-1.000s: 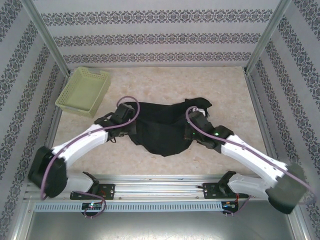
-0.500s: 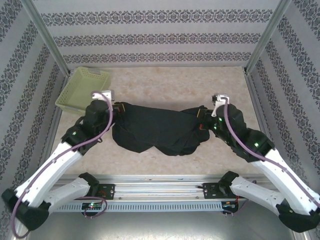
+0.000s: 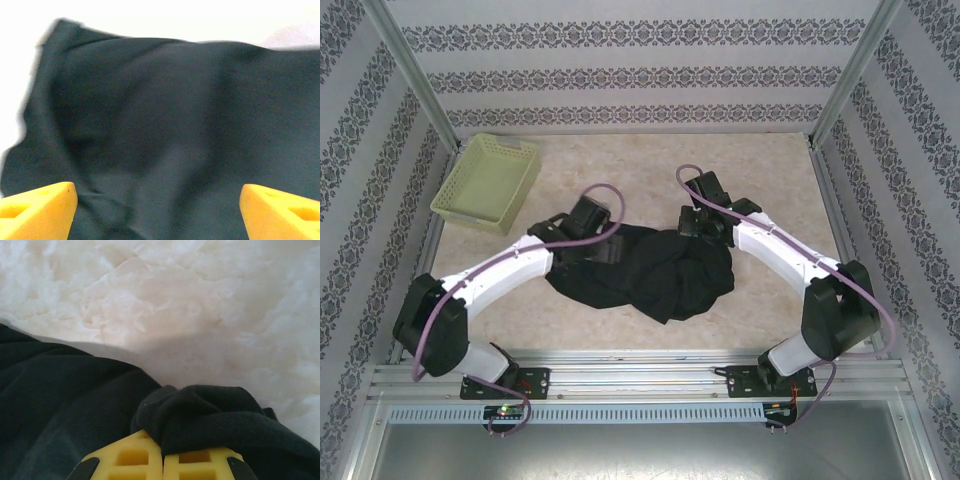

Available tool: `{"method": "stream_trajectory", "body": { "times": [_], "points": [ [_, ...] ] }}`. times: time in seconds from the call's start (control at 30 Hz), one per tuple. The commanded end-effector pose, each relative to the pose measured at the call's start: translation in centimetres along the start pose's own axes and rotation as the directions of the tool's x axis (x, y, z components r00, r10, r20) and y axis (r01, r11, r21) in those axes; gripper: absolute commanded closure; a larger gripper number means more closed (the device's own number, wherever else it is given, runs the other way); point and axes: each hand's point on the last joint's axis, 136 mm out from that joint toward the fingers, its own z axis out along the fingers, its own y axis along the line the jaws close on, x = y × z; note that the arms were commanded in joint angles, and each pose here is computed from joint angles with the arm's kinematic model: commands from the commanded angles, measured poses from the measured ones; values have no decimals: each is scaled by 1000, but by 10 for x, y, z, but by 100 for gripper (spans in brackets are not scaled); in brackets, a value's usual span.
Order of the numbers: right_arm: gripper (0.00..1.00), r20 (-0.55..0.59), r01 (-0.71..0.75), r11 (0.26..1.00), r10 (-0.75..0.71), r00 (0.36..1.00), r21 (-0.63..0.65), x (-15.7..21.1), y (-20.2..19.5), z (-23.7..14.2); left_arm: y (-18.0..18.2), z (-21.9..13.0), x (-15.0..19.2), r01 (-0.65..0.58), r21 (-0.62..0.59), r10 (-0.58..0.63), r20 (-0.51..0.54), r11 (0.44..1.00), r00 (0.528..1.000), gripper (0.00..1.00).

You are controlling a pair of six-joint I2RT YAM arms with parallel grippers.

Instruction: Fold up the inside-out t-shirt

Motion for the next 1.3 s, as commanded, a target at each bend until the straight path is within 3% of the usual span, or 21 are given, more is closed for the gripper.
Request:
{"method": "stream_trajectory", "body": {
  "times": [0.0,0.2,0.4,0.5,0.7,0.73,0.97,1.13,1.27],
  "points": [
    [100,52,3,993,3,999,-121,-15,25,-9,-50,1,-4,-157,139,149,71,978,986,12],
    [100,56,-22,986,31,998,-165,-14,28,-15,-97,25,-5,-144,269,124,87,952,988,10],
    [98,92,-39,983,56,994,-178,-14,25,-27,-128,51,-7,-78,375,64,49,924,997,21],
    [98,103,-51,986,67,992,-156,-14,17,-29,-132,61,-3,-77,366,78,12,927,997,38],
    [98,126,-65,993,77,989,-98,-17,-4,-26,-106,54,0,-81,274,69,53,958,996,96],
    [98,129,-63,994,75,989,-94,-19,-6,-25,-99,50,1,-80,252,65,66,964,996,100],
    [89,106,-16,998,22,994,-54,-23,-9,-15,-72,18,10,-64,251,18,182,966,983,100],
    [60,82,9,998,-3,997,-70,-8,-10,-19,-41,16,17,1,200,-38,177,980,983,100],
    [46,53,62,989,-55,997,-137,27,2,-23,-24,19,20,26,185,-58,166,982,984,100]
  ]
}}
